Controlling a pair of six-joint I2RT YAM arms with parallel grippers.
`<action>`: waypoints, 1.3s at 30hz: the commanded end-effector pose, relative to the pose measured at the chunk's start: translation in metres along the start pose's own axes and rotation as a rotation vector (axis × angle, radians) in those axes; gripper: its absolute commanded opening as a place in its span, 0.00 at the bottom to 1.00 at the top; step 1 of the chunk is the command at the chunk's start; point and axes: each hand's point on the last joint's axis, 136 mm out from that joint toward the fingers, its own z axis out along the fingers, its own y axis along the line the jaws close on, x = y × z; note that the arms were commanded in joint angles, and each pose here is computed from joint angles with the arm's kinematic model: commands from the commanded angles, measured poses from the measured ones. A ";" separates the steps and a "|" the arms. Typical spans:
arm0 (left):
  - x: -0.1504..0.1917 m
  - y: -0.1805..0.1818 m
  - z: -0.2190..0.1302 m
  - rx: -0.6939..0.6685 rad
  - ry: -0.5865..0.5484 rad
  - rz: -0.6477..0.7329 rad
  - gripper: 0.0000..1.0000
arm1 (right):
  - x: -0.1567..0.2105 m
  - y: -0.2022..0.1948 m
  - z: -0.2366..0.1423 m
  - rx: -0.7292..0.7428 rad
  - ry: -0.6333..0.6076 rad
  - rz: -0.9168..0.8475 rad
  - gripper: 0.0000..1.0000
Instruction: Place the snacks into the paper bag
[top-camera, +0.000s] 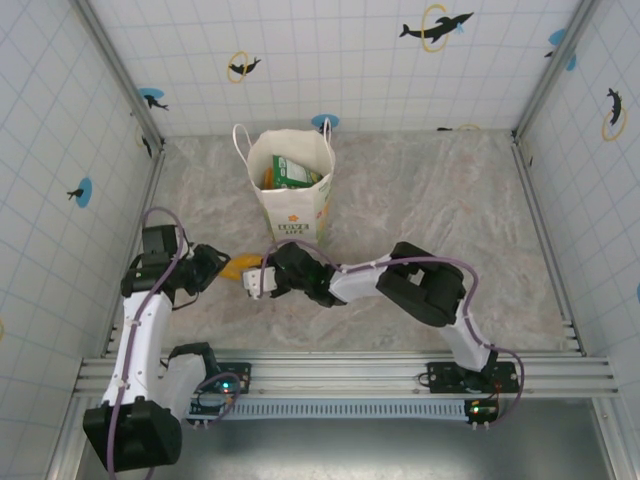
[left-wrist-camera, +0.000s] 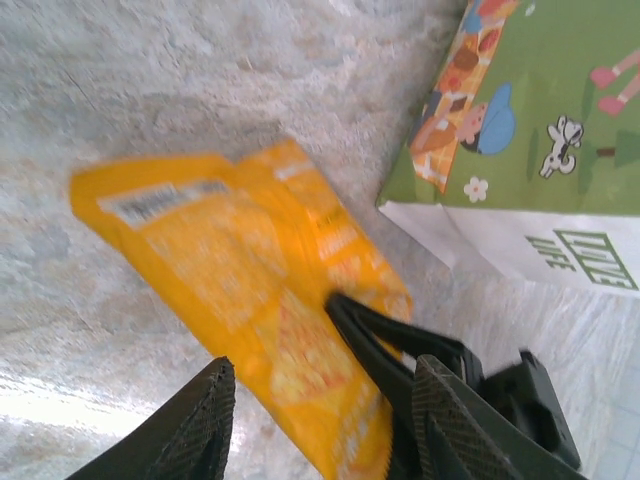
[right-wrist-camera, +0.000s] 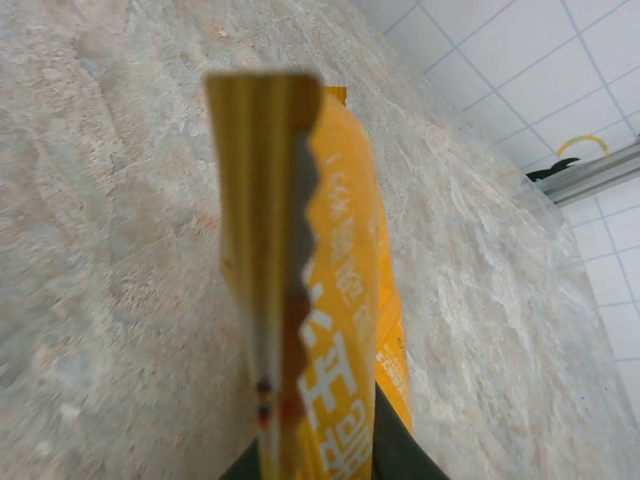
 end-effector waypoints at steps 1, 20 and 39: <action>-0.026 -0.007 -0.012 -0.018 -0.123 0.031 0.54 | -0.027 -0.015 -0.027 0.049 -0.067 0.031 0.11; -0.067 -0.053 -0.010 0.158 -0.238 0.158 0.57 | -0.071 -0.034 -0.168 -0.005 -0.135 0.459 0.00; -0.099 -0.187 -0.075 0.708 -0.365 0.506 0.59 | -0.072 -0.260 -0.264 0.498 -0.335 1.110 0.00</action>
